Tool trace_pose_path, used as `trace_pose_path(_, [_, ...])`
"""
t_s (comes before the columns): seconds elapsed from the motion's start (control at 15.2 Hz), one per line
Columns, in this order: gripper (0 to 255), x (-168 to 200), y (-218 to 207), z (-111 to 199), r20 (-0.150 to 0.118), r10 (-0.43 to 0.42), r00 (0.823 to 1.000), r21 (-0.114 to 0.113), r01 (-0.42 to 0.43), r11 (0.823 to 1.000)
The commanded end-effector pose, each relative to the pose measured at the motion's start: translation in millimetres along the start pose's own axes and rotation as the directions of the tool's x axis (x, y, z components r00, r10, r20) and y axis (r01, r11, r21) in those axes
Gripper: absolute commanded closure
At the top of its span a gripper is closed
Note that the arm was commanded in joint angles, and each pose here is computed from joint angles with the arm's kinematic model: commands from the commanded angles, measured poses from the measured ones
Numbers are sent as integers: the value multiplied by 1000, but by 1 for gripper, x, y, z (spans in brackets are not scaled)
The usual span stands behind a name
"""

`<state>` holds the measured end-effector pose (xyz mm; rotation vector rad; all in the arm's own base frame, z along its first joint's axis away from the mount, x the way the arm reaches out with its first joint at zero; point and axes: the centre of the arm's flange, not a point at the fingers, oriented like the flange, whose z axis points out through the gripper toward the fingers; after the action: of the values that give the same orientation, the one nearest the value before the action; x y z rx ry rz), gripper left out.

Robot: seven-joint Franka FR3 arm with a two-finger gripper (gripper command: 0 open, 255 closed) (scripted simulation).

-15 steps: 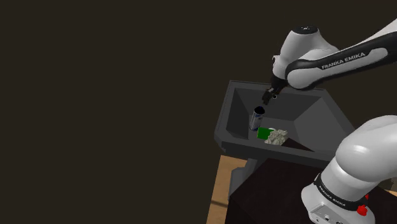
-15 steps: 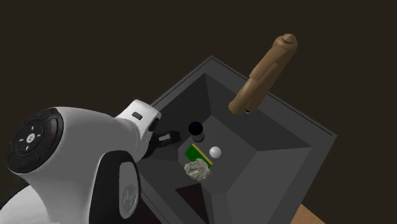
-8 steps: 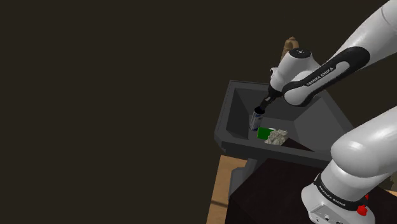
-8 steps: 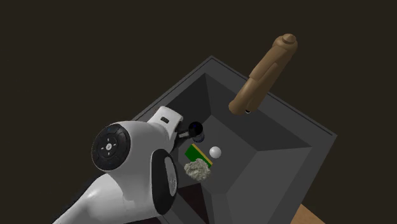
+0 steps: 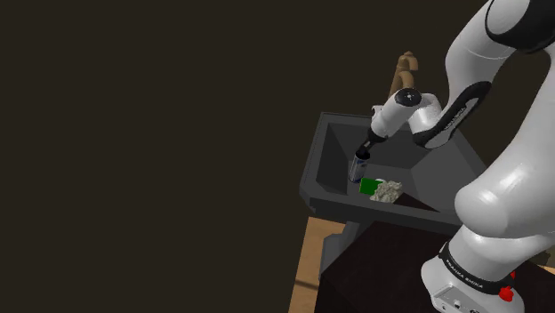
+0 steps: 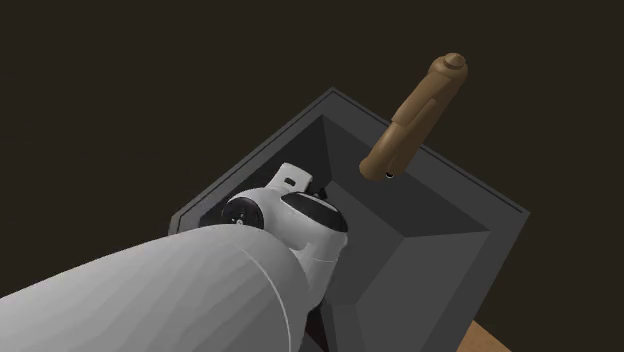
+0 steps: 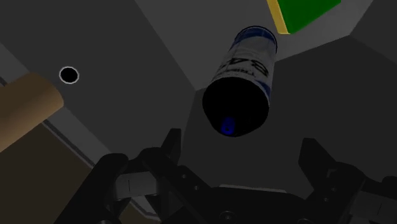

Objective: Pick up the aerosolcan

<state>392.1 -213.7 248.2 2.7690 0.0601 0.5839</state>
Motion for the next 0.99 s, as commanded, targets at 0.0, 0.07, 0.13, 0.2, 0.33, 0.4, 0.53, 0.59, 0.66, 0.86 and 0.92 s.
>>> trace_pose_path(0.0, [0, -15, 9, 27, -9, 3, 1000, -1, -3, 1000])
trace_pose_path(0.07, [0, -15, 10, 32, -14, 3, 1000, -2, -3, 1000])
trace_pose_path(0.13, [0, -17, 9, 36, -14, 3, 1000, -2, -3, 1000])
trace_pose_path(0.2, [0, -19, 7, 41, -14, 3, 1000, -2, -3, 1000])
trace_pose_path(0.33, [0, -23, 4, 50, -14, 3, 1000, -2, -3, 1000])
trace_pose_path(0.4, [0, -25, 2, 54, -14, 3, 1000, -2, -3, 1000])
trace_pose_path(0.53, [0, -30, -2, 66, -14, 3, 1000, -2, -3, 1000])
trace_pose_path(0.59, [0, -30, -2, 66, -14, 3, 1000, -2, -3, 1000])
trace_pose_path(0.66, [0, -30, -2, 66, -14, 3, 1000, -2, -3, 1000])
trace_pose_path(0.86, [255, -30, -2, 66, -14, 3, 1000, -2, -3, 1000])
trace_pose_path(0.92, [255, -30, -2, 66, -14, 3, 1000, -2, -3, 1000])
